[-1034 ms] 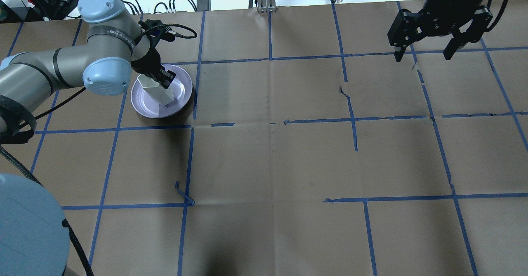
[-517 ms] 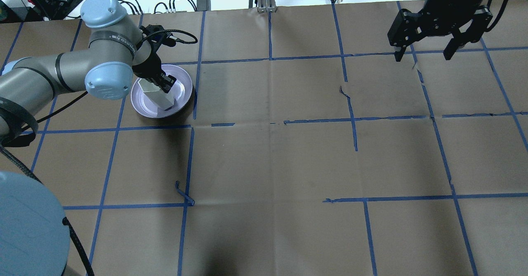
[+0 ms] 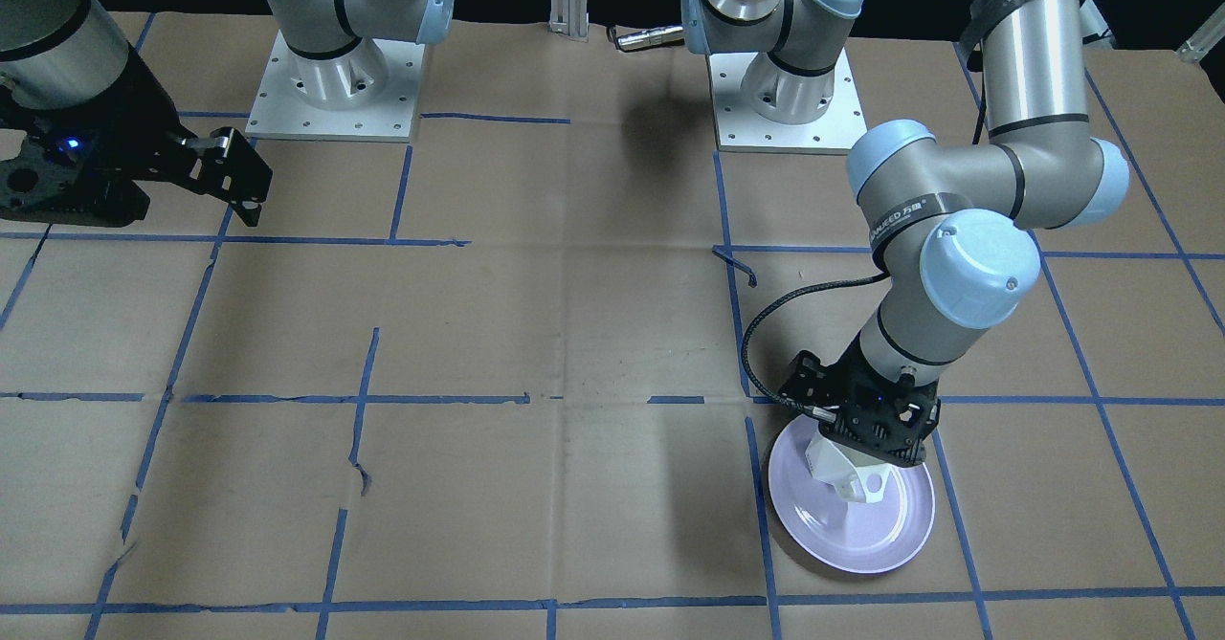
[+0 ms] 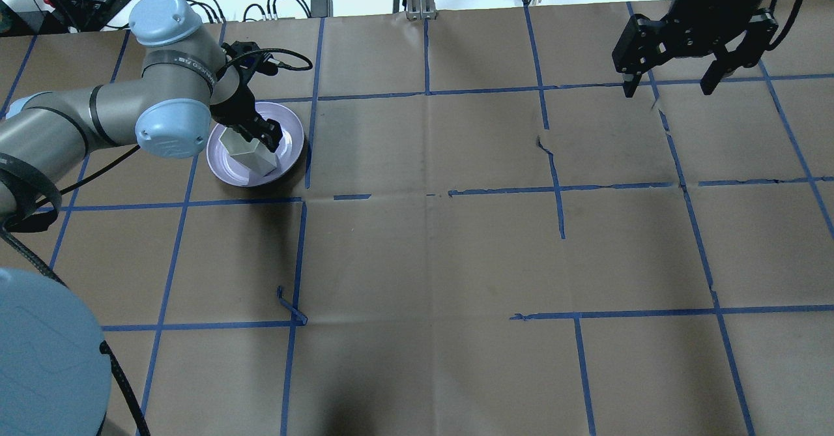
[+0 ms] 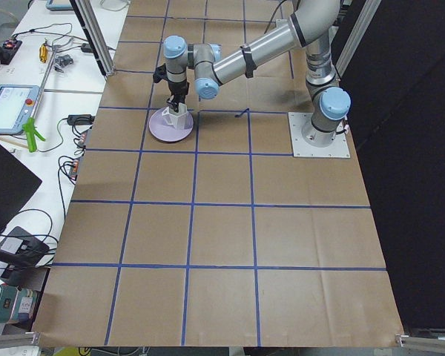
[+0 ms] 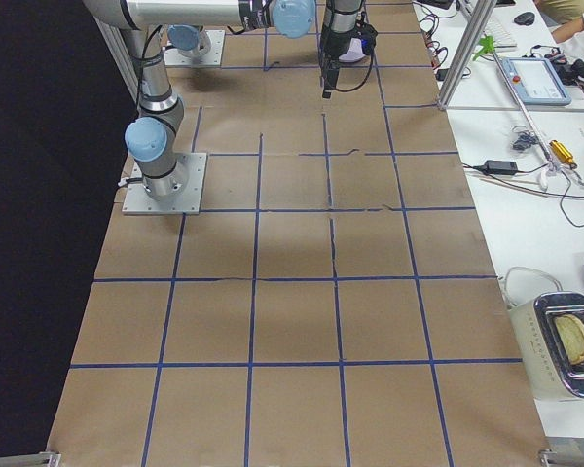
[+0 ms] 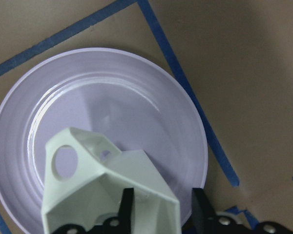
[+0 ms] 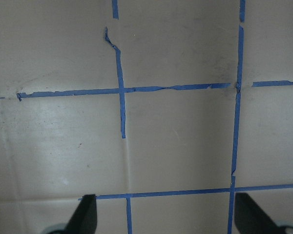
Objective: Flip cup and place on plate
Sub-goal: 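Open the left gripper and raise it off the mug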
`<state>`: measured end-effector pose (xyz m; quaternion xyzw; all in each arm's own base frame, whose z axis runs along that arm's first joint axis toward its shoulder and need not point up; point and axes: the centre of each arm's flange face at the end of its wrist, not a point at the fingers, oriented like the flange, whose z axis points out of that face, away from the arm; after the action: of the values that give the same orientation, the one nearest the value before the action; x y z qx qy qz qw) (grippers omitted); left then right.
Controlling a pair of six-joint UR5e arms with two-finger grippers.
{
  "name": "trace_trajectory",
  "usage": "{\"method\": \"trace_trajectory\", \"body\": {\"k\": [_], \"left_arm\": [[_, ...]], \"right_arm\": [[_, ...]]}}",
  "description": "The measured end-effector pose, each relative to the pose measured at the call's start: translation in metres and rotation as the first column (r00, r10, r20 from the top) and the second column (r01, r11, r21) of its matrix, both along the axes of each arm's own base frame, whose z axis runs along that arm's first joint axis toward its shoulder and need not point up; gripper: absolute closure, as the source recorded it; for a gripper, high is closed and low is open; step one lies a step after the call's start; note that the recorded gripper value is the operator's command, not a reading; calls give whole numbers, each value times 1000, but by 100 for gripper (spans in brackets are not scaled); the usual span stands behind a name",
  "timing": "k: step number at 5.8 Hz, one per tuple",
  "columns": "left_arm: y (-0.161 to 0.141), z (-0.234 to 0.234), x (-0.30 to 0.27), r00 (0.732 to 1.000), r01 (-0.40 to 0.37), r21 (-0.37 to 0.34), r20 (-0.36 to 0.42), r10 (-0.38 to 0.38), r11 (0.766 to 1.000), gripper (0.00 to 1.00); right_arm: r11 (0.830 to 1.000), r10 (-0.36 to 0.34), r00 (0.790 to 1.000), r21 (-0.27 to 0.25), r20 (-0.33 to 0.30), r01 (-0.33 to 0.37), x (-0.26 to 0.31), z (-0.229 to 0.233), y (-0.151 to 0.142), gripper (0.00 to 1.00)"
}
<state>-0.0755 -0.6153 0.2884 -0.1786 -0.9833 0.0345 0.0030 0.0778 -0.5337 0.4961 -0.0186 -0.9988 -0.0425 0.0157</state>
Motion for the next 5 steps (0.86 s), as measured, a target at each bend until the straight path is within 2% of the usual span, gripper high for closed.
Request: {"method": "trace_trajectory", "body": {"k": [2,4,5], "left_arm": [[25,87,-15,981,-194,64,-8,195,979,1],[59,168,-33,963,-267,113,3,268,957,1],[76,194,-42,961,-276,104,1,278,955,1]], "right_arm": [[1000,0,1000,0,0,0,0,0,0,0],[1000,0,1000,0,0,0,0,0,0,0],[1000,0,1000,0,0,0,0,0,0,0]]}}
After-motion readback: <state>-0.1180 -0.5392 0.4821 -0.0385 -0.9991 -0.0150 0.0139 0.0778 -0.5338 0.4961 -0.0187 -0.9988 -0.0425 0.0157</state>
